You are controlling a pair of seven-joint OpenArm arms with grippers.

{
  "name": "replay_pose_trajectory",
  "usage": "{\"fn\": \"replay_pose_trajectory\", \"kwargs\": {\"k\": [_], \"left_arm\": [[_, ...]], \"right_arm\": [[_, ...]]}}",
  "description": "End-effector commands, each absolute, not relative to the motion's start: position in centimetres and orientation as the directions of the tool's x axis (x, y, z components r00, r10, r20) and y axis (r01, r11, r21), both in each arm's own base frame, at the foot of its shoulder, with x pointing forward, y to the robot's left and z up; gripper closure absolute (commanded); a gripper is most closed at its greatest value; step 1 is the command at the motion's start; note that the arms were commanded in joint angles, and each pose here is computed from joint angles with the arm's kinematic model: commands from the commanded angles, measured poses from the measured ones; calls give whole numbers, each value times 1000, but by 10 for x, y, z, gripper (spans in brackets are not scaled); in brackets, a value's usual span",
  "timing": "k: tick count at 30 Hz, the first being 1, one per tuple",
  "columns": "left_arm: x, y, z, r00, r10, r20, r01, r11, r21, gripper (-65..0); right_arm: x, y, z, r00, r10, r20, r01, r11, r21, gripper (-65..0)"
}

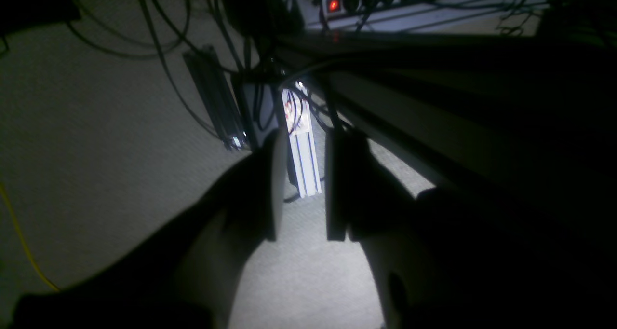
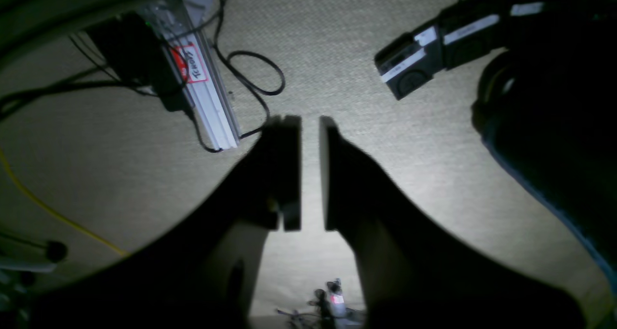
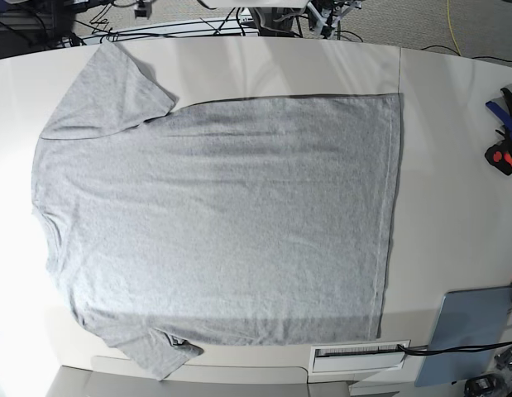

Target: Fold the T-shirt properly

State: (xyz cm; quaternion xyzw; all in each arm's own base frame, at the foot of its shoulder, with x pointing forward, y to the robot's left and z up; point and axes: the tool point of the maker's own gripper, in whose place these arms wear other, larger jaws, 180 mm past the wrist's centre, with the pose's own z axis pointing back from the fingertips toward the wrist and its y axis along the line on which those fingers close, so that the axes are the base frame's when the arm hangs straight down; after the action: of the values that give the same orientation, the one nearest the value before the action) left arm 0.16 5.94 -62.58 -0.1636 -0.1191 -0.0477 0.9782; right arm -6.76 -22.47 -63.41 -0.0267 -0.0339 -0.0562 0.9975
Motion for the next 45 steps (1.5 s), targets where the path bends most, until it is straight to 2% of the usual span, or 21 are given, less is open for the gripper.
{"fn": "replay_pose_trajectory", "kwargs": {"k": [1, 6, 9, 14, 19, 23, 29, 34, 37, 40, 43, 45], "left_arm": [[-27, 58, -622, 976, -91, 200, 155, 931, -331, -155], [-43, 76, -599, 974, -85, 212, 148, 942, -301, -155], [-51, 94, -580, 974, -62, 219, 124, 952, -281, -155], [-58, 134, -541, 954, -131, 271, 184, 966, -180, -155], [-37, 162, -497, 909, -218, 356, 260, 963, -75, -155], [-7, 171, -464, 870, -290, 399, 326, 945, -22, -155], [65, 186, -406, 707, -463, 535, 455, 876, 157, -155], [117, 187, -364, 466, -696, 547, 616, 698, 365, -156], [138, 186, -354, 368, -760, 536, 669, 617, 416, -156], [151, 179, -348, 297, -772, 562, 708, 573, 414, -204], [161, 172, -345, 230, -769, 596, 744, 534, 402, -253], [168, 174, -346, 210, -781, 589, 758, 510, 406, -258]], "right_arm": [[-76, -236, -627, 993, -98, 72, 102, 993, -60, -77], [-85, -260, -594, 993, -45, 108, 53, 996, -72, -77], [-84, -271, -567, 990, 43, 134, -31, 996, -87, -77], [-65, -281, -512, 958, 187, 218, -167, 980, -103, -77], [-31, -279, -460, 907, 330, 262, -305, 943, -135, -77], [5, -276, -423, 863, 393, 317, -344, 917, -202, -77], [62, -286, -368, 789, 441, 426, -323, 890, -323, -77], [101, -300, -322, 700, 532, 476, -323, 830, -454, -78], [116, -311, -300, 654, 628, 421, -349, 745, -569, -86], [120, -326, -293, 669, 668, 325, -363, 676, -641, -133], [124, -332, -292, 683, 661, 310, -347, 668, -658, -213], [126, -331, -291, 678, 664, 315, -345, 666, -661, -237]]}}
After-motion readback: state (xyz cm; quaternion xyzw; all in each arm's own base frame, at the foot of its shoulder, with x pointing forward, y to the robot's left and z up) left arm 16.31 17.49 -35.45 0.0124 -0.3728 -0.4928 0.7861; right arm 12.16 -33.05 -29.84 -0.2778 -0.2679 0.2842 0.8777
